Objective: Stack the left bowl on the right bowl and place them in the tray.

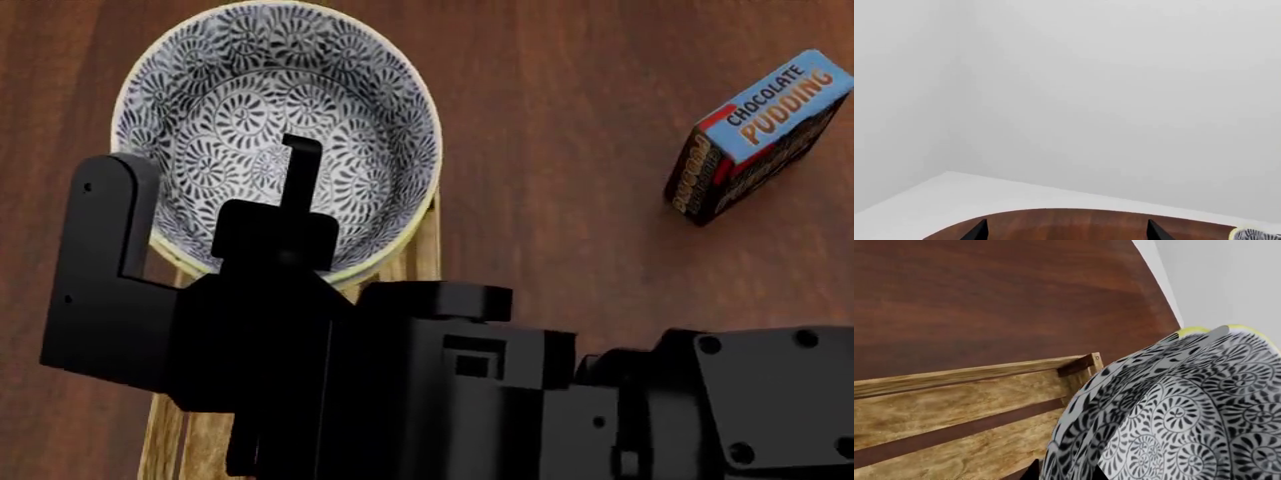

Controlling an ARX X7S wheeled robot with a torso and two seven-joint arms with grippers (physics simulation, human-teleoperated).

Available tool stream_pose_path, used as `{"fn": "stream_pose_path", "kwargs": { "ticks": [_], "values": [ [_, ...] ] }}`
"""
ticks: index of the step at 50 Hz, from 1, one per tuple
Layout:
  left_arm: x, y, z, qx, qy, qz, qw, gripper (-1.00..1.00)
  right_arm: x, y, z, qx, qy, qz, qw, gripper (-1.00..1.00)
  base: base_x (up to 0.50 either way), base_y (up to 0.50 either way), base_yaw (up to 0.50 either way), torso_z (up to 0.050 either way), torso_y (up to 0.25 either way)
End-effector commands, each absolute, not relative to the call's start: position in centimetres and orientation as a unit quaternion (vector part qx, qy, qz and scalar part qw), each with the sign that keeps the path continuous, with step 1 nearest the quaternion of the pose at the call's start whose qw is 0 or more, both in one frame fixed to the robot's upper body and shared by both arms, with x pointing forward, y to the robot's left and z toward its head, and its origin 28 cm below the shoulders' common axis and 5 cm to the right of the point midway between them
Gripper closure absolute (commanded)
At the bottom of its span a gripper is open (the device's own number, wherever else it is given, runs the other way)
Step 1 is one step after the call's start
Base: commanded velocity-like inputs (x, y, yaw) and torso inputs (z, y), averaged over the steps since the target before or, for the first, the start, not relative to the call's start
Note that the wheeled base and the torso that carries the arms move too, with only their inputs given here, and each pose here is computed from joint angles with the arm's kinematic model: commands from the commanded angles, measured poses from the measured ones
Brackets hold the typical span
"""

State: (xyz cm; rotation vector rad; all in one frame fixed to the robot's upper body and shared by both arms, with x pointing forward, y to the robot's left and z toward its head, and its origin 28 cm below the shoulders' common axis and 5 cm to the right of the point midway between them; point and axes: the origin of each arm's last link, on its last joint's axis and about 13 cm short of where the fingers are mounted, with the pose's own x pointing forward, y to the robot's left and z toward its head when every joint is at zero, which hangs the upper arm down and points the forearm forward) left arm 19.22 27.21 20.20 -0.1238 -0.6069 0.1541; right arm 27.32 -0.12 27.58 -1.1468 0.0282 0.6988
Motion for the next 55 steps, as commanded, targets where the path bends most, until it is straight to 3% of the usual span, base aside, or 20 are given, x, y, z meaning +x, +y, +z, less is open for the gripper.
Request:
{"fn": "stream_pose_path", "kwargs": {
  "ticks": [1,55],
  "values": [
    [19.2,27.3,20.1,-0.062,-0.298,0.076,0.949,-1.0,27.0,0.3,27.6,-0.548,0.005,0.331,0.768,1.0,0.0,0.0,0.0,0.0,0.0],
    [18.5,27.3,20.9,-0.068,-0.304,0.078,0.947,-1.0,29.3,0.9,24.7,-0.545,0.061,0.356,0.756,1.0,0.0,0.0,0.0,0.0,0.001]
  ]
}}
